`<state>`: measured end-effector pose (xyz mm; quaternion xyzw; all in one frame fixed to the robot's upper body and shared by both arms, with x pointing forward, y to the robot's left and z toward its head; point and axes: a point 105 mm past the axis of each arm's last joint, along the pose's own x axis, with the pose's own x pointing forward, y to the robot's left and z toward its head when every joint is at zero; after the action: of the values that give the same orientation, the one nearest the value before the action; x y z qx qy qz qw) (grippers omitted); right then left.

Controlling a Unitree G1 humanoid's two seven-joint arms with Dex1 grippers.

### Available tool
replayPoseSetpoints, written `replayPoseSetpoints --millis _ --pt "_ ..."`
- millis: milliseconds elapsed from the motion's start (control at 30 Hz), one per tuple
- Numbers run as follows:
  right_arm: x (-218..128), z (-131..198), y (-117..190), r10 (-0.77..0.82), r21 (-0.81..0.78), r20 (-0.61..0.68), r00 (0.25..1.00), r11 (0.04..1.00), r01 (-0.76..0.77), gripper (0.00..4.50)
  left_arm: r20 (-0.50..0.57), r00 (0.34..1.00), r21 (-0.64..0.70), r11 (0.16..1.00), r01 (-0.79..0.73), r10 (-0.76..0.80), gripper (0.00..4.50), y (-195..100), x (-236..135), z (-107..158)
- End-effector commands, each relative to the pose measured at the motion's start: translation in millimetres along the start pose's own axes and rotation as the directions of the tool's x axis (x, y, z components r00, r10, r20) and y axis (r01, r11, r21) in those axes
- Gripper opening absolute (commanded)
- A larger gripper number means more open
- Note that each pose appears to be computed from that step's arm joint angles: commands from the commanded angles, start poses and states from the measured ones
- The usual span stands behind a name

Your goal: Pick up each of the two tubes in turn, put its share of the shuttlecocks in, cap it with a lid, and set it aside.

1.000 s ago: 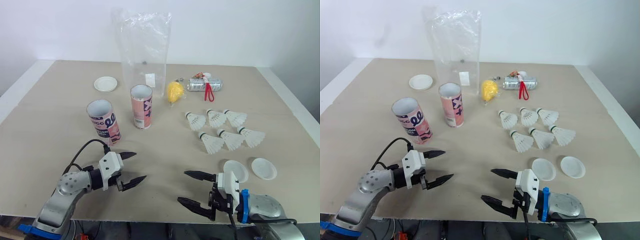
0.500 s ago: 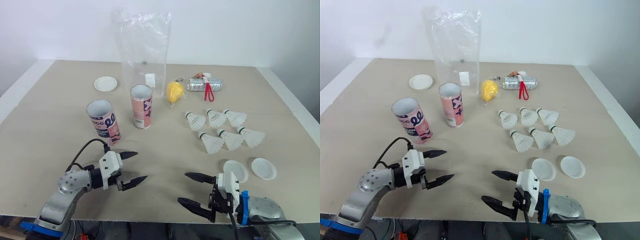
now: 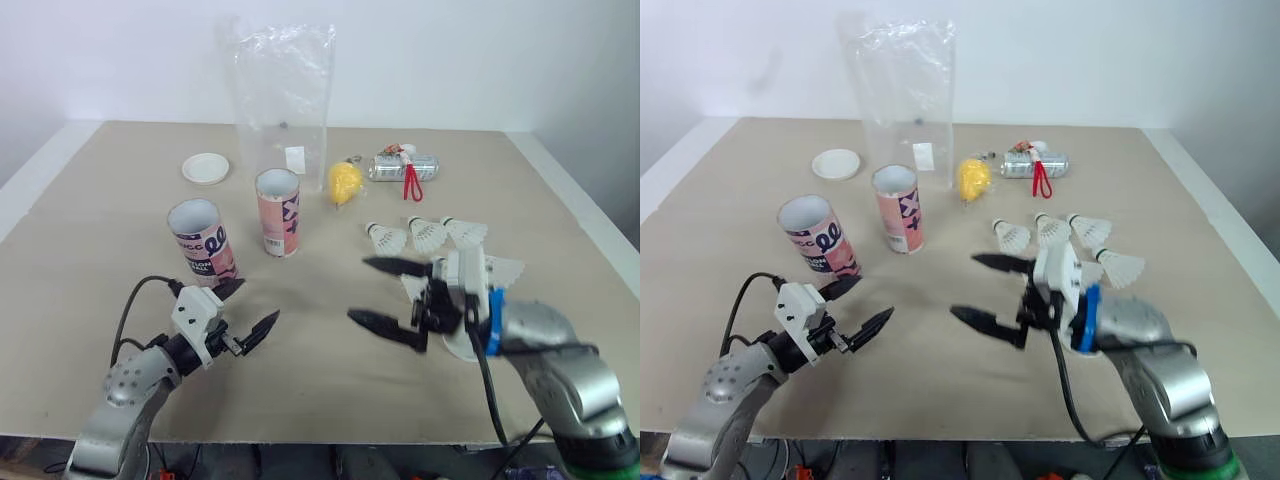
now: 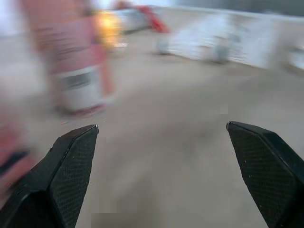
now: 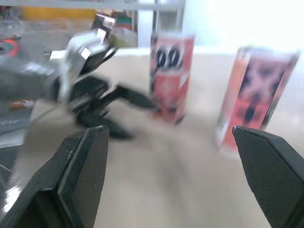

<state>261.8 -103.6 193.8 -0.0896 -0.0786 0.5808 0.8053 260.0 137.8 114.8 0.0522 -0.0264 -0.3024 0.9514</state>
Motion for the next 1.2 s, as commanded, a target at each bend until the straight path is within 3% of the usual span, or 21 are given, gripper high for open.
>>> replayPoseSetpoints --millis 33,300,467,1200 --pt "4 -14 -16 0.039 -0.002 -0.047 0.998 0.999 -0.039 4.45 0.012 0.990 0.010 0.990 -0.142 0.142 4.50 5 -5 7" --pt "7 -25 -41 0.079 0.038 -0.066 0.995 0.996 -0.077 4.45 -0.013 0.907 -0.036 0.906 -0.421 0.421 4.50 35 -13 -1" --pt "14 -25 -45 0.102 0.054 -0.041 0.994 0.994 -0.099 4.45 -0.011 0.864 -0.058 0.862 -0.504 0.504 4.50 49 -17 -4" --pt "17 -32 -41 0.117 0.026 -0.068 0.991 0.993 -0.116 4.45 -0.032 0.948 -0.067 0.945 -0.319 0.318 4.50 76 33 -21"
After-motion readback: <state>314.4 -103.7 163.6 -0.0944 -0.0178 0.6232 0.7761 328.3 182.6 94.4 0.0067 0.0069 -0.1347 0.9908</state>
